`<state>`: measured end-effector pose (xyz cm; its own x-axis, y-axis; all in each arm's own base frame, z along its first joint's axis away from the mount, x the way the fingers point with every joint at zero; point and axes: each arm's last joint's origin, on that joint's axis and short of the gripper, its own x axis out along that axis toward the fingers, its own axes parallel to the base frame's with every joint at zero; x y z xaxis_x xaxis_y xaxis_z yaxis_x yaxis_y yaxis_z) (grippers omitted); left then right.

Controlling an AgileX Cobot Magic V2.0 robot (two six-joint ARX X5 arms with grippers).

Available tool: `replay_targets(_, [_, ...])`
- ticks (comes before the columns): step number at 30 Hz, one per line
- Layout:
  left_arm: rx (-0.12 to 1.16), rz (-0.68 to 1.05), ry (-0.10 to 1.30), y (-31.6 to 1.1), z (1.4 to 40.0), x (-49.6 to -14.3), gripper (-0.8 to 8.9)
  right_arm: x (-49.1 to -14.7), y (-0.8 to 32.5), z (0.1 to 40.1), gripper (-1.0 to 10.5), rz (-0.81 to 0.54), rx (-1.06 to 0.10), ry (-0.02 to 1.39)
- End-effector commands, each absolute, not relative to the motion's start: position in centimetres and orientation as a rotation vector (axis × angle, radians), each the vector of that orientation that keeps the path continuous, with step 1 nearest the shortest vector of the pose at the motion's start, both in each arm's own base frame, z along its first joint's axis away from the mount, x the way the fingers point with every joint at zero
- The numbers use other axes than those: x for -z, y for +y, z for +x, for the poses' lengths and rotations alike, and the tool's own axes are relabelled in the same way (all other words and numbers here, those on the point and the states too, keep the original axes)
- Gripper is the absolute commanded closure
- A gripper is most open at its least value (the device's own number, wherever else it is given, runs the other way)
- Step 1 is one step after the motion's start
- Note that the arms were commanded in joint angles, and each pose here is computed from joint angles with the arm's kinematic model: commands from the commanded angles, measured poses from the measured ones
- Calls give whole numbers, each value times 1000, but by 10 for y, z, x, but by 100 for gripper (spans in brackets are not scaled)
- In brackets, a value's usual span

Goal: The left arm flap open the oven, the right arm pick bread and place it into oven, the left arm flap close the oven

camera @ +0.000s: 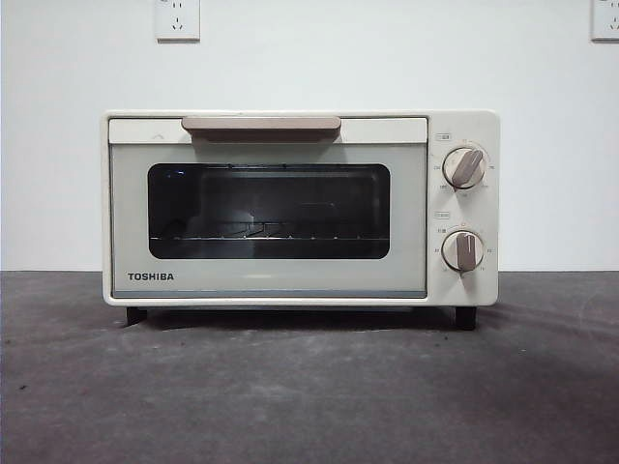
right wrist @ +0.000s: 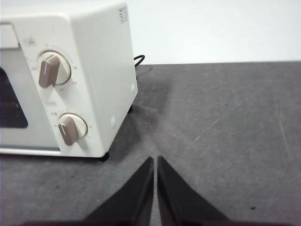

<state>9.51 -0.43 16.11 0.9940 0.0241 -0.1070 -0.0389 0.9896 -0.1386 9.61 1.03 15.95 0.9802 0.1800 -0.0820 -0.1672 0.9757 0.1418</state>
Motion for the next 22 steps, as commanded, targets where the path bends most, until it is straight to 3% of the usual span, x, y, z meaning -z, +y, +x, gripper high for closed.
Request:
replay_targets(1, [-11, -233, 101, -5, 95, -162, 797, -163, 10, 96, 939, 261, -173, 87])
replay_targets(8, [-2, -387, 62, -6, 93, -199, 796, -195, 10, 89, 939, 379, -177, 56])
replay_targets(13, [29, -395, 107, -8, 97, -231, 797, -225, 10, 84, 939, 388, -183, 98])
replay_targets(22, [228, -333, 234, -16, 114, -294, 797, -284, 15, 83, 939, 372, -342, 200])
